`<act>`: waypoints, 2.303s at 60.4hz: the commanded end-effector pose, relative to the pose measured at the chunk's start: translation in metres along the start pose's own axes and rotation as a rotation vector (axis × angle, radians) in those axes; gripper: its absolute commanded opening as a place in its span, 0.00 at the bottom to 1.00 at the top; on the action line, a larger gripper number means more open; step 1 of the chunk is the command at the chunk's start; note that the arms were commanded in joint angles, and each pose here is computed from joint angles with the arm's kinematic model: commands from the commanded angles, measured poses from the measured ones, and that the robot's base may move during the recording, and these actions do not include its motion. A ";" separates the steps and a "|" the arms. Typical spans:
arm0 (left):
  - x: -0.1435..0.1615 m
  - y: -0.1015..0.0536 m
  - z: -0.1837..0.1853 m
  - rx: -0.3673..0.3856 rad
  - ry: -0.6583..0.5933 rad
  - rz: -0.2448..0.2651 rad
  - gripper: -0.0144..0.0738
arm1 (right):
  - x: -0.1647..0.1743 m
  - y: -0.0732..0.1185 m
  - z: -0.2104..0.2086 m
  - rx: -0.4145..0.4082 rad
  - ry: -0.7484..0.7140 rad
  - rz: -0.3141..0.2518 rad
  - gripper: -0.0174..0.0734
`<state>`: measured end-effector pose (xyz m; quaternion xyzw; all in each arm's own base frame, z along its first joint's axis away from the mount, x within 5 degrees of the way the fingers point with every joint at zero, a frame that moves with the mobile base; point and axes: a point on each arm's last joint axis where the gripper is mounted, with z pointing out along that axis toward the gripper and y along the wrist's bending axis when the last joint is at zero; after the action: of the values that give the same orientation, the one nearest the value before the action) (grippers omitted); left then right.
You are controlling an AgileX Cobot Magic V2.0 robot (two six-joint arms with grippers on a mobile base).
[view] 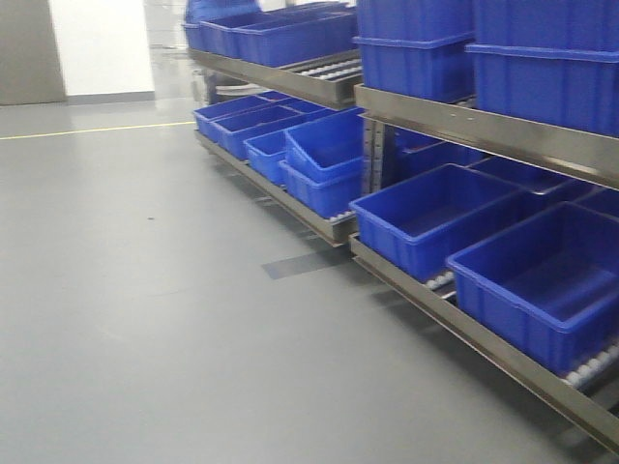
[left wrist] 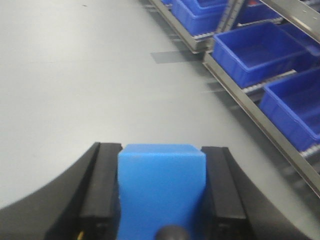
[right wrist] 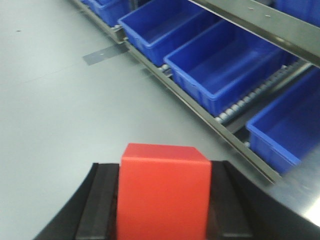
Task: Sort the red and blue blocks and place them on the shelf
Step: 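Drive the base away from the table along the bin racks, then drive the base down the aisle holding both cubes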
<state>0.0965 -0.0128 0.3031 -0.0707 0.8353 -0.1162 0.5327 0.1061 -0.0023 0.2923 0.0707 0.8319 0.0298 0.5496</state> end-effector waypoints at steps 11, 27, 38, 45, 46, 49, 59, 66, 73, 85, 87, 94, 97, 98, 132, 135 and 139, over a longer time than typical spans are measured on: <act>-0.014 -0.004 -0.003 0.029 -0.096 -0.002 0.31 | -0.016 0.002 -0.004 -0.014 -0.109 -0.004 0.26; -0.014 -0.004 -0.003 0.029 -0.096 -0.002 0.31 | -0.016 0.002 -0.004 -0.014 -0.109 -0.004 0.26; -0.014 -0.004 -0.003 0.029 -0.096 -0.002 0.31 | -0.016 0.002 -0.004 -0.014 -0.109 -0.004 0.26; -0.014 -0.004 -0.003 0.029 -0.096 -0.002 0.31 | -0.016 0.002 -0.004 -0.014 -0.109 -0.004 0.26; -0.014 -0.004 -0.003 0.029 -0.096 -0.002 0.31 | -0.016 0.002 -0.004 -0.014 -0.109 -0.004 0.26; -0.014 -0.004 -0.003 0.029 -0.096 -0.002 0.31 | -0.016 0.002 -0.004 -0.014 -0.109 -0.004 0.26; -0.014 -0.004 -0.003 0.029 -0.096 -0.002 0.31 | -0.016 0.002 -0.004 -0.014 -0.109 -0.004 0.26; -0.014 -0.004 -0.003 0.029 -0.096 -0.002 0.31 | -0.016 0.002 -0.004 -0.014 -0.109 -0.004 0.26; -0.014 -0.004 -0.003 0.029 -0.096 -0.002 0.31 | -0.016 0.002 -0.004 -0.014 -0.109 -0.004 0.26; -0.014 -0.004 -0.003 0.029 -0.096 -0.002 0.31 | -0.016 0.002 -0.004 -0.014 -0.109 -0.004 0.26; -0.014 -0.004 -0.003 0.029 -0.096 -0.002 0.31 | -0.016 0.002 -0.004 -0.014 -0.109 -0.004 0.26; -0.014 -0.004 -0.003 0.029 -0.096 -0.002 0.31 | -0.016 0.002 -0.004 -0.014 -0.109 -0.004 0.26; -0.014 -0.004 -0.003 0.029 -0.096 -0.002 0.31 | -0.016 0.002 -0.004 -0.014 -0.109 -0.004 0.26; -0.014 -0.004 -0.003 0.029 -0.096 -0.002 0.31 | -0.016 0.002 -0.004 -0.014 -0.109 -0.004 0.26; -0.014 -0.004 -0.003 0.029 -0.096 -0.002 0.31 | -0.016 0.002 -0.004 -0.014 -0.109 -0.004 0.26; -0.014 -0.004 -0.003 0.029 -0.096 -0.002 0.31 | -0.016 0.002 -0.004 -0.014 -0.109 -0.004 0.26; -0.014 -0.004 -0.003 0.029 -0.096 -0.002 0.31 | -0.016 0.002 -0.004 -0.014 -0.109 -0.004 0.26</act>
<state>0.0965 -0.0128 0.3031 -0.0707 0.8353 -0.1162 0.5327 0.1061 -0.0023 0.2923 0.0707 0.8319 0.0298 0.5496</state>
